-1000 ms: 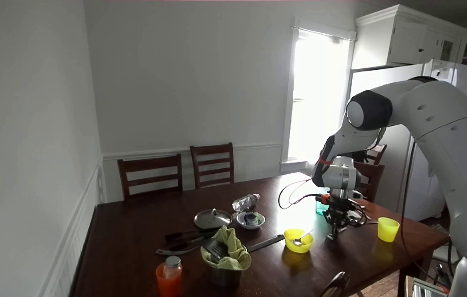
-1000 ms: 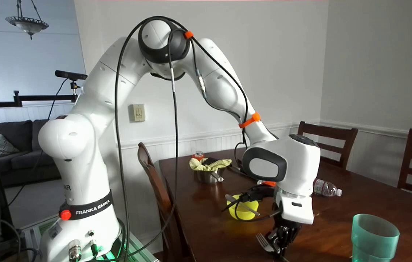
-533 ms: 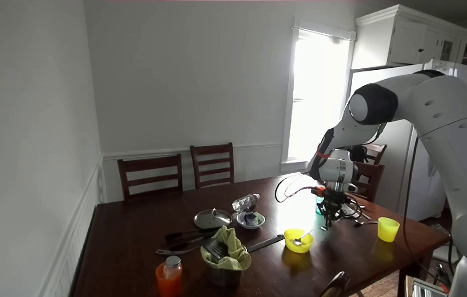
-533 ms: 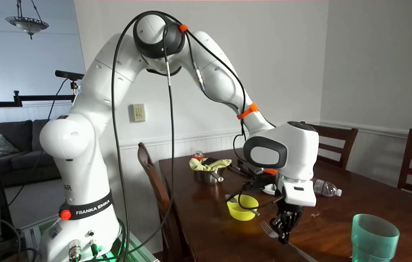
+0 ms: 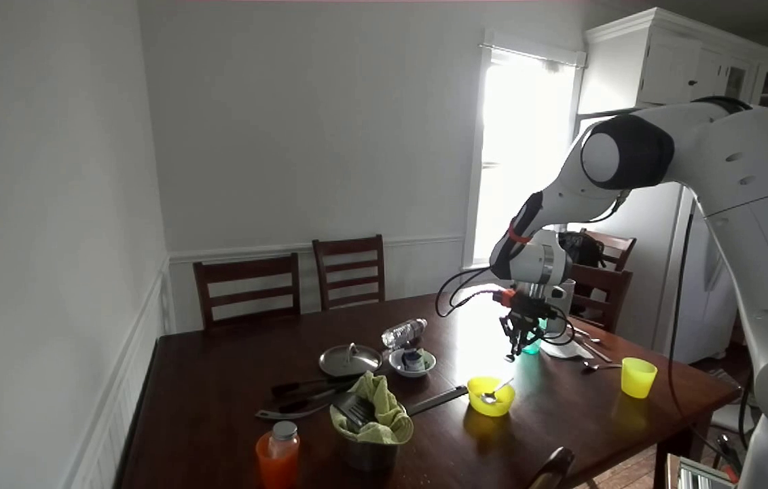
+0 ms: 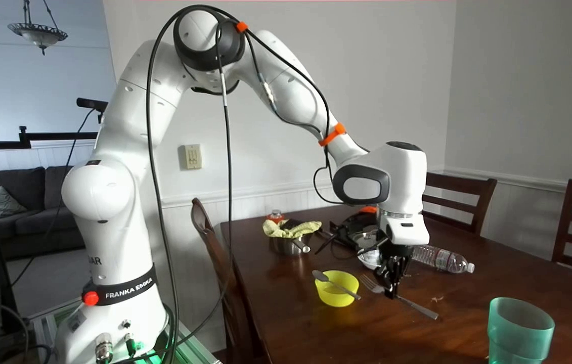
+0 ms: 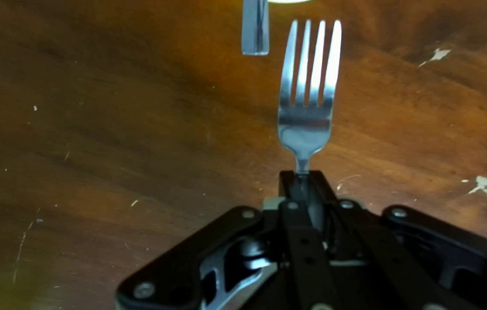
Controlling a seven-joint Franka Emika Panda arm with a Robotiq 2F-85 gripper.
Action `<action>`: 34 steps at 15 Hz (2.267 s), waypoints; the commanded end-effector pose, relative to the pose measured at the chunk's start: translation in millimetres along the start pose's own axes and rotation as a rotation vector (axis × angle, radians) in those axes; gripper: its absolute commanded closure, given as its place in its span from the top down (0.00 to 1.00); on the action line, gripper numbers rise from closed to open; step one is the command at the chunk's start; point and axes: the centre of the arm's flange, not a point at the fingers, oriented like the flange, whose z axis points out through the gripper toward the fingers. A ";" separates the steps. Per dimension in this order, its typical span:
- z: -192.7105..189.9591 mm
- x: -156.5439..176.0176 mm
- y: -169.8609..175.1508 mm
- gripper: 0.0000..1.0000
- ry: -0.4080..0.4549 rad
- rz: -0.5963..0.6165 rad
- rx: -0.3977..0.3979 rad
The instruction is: Put the silver spoon and fork on top of the yellow bowl
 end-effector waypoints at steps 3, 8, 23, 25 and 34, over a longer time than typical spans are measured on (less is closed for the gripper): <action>-3.5 -59.7 -14.1 0.02 -0.017 -0.031 0.005; 9.7 -57.3 -25.7 0.10 -0.033 -0.055 -0.011; 7.4 -83.8 -27.6 0.02 -0.032 -0.034 -0.012; 10.3 -94.5 -31.5 0.02 -0.029 -0.020 -0.027; 13.8 -140.1 -35.7 0.02 0.002 0.013 -0.087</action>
